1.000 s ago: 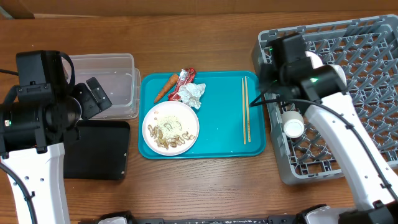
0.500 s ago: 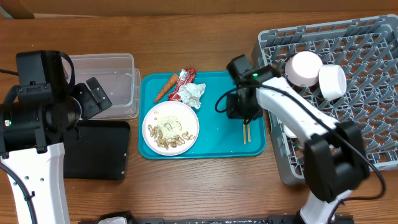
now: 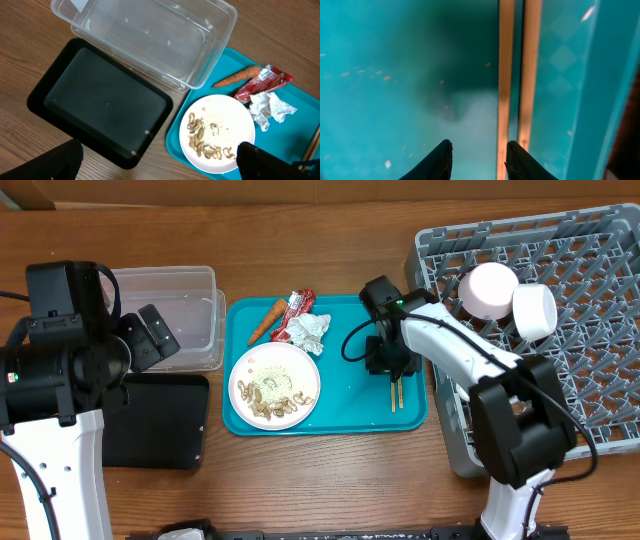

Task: Sort waste into correct bins and load items into the dishwasher
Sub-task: 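Move the right gripper to the chopsticks and grasp one, then lift the chopstick and drop it into the rack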

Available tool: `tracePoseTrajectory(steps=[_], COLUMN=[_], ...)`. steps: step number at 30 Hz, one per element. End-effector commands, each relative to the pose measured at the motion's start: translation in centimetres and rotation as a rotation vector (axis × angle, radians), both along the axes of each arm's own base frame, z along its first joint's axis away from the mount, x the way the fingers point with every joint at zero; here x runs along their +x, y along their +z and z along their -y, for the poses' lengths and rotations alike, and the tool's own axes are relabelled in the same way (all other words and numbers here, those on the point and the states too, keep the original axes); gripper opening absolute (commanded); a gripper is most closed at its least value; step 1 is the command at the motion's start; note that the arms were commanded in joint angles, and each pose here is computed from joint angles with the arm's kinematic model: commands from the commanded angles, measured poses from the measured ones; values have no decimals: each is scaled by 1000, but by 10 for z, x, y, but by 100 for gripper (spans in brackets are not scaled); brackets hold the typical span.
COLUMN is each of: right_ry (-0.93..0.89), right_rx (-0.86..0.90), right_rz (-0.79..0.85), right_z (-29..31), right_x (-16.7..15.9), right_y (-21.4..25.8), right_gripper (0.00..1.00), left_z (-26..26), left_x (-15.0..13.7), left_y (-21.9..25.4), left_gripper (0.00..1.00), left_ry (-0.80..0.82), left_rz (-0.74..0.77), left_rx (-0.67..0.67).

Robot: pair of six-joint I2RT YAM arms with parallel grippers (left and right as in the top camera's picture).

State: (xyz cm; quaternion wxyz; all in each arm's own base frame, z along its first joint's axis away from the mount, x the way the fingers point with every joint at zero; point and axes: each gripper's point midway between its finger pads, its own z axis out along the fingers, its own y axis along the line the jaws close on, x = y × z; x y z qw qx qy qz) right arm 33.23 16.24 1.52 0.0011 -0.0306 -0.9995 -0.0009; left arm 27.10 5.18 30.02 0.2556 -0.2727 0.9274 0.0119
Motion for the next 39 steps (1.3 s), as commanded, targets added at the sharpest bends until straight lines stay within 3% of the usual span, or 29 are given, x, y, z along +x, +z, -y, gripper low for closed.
tracePoseTrajectory(steps=[1,4,6,12,19,26,39], right_ry=[-5,-5,-1,1,30,22,169], right_rx=[-29,-35,-16,-6,46,-7,-155], right_rz=[-26,-48,-60,-74,140,394,424], right_z=[3,4,0,-2,-6,43,115], right_x=[0,-2,-4,-7,23,50,93], right_y=[-17,-25,-26,-13,71,154,138], right_gripper=[37,34,22,4,4,4,4], left_z=[-2,-2,-2,-2,-2,-2,-2], left_x=[2,2,2,2,2,2,2], left_y=[3,3,3,3,3,3,3], left_gripper=[100,100,100,100,100,100,100], left_ry=[18,18,18,18,18,18,18], left_rz=[12,12,12,12,12,12,12], left_rx=[-3,-3,-3,-3,-3,-3,-3])
